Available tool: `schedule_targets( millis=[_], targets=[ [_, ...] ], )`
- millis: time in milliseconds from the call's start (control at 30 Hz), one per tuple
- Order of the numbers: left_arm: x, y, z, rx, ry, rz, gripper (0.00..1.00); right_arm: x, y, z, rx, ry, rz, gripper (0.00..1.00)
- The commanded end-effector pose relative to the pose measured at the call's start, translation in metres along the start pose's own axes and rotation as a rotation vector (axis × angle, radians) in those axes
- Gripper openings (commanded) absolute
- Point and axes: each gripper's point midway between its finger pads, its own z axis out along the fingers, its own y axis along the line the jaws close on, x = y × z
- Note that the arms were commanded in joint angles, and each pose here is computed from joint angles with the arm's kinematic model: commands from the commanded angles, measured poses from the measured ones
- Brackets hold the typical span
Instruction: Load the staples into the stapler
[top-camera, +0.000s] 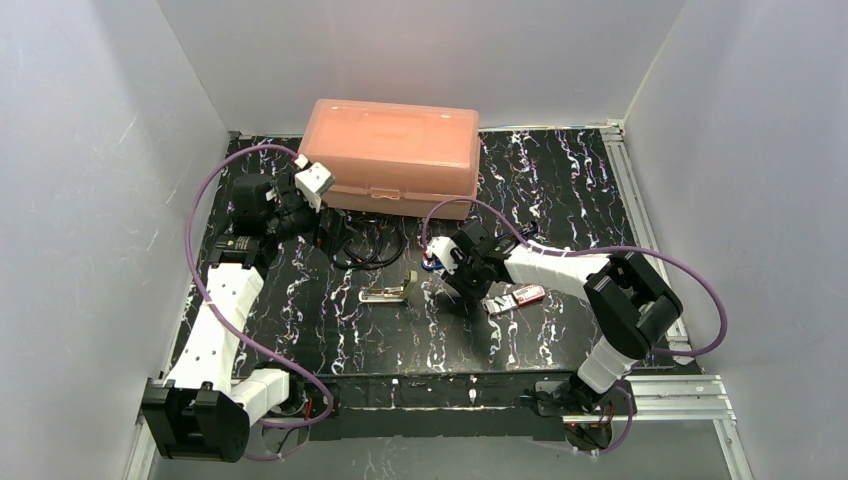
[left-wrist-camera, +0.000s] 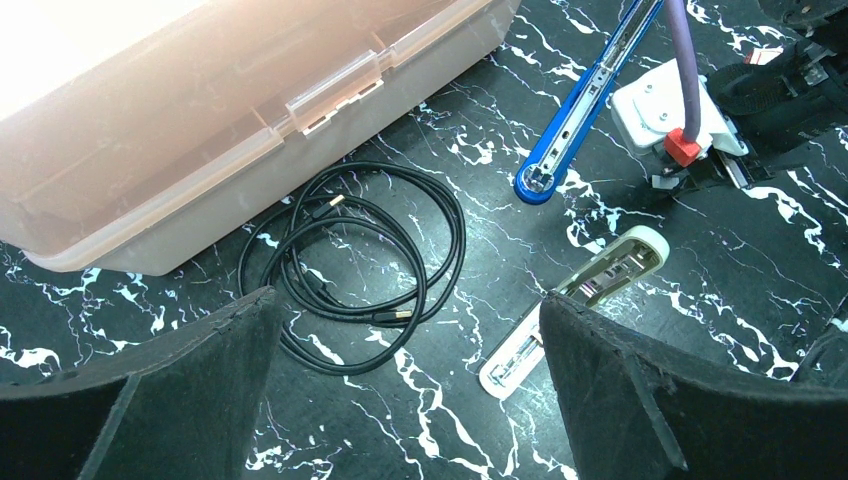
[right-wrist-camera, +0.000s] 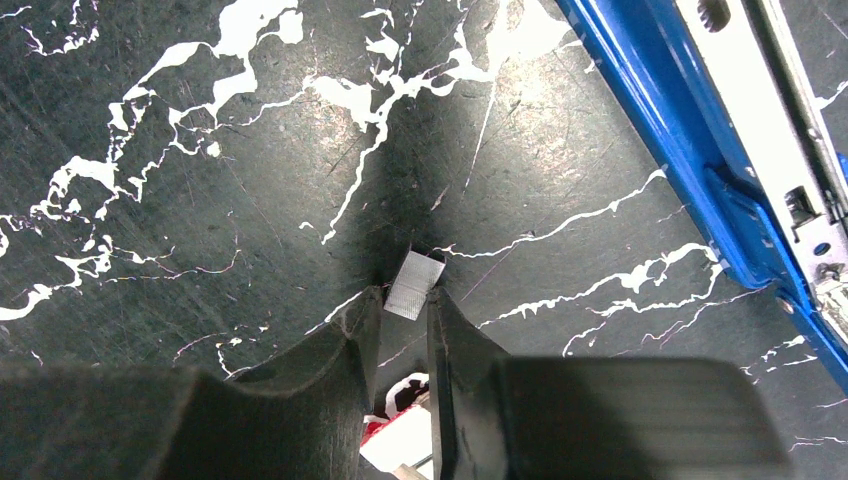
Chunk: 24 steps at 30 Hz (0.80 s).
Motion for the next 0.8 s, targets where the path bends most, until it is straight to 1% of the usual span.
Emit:
schedule_targets(
  millis=[0,167,267,467,567,667,767],
  targets=[
    [-0.001,-0.004,-0.002,0.016,-0.005,0.024,0.98,0.005,-0.005,0.002,0.021,0.02,-0.025,0.3],
    [-0.001,-0.005,-0.002,0.023,-0.007,0.028,0.98,0.007,-0.005,0.002,0.015,0.022,-0.03,0.35],
    [-0.001,-0.006,-0.002,0.026,-0.008,0.028,0.98,0.009,-0.004,0.005,0.003,0.031,-0.026,0.35],
    [0.0,-0.006,-0.003,0.02,-0.006,0.042,0.99,0.01,-0.006,0.006,0.01,0.037,-0.026,0.28],
    [-0.001,-0.005,-0.003,0.019,-0.006,0.047,0.98,0.009,-0.008,0.005,0.016,0.031,-0.025,0.22],
    [-0.003,-0.008,-0.003,0.038,-0.014,0.053,0.98,0.005,-0.009,0.002,0.004,0.009,-0.036,0.17],
    [-0.007,-0.016,-0.003,0.089,-0.026,0.053,0.99,-0.004,-0.011,-0.006,-0.005,-0.039,-0.062,0.14]
  ],
)
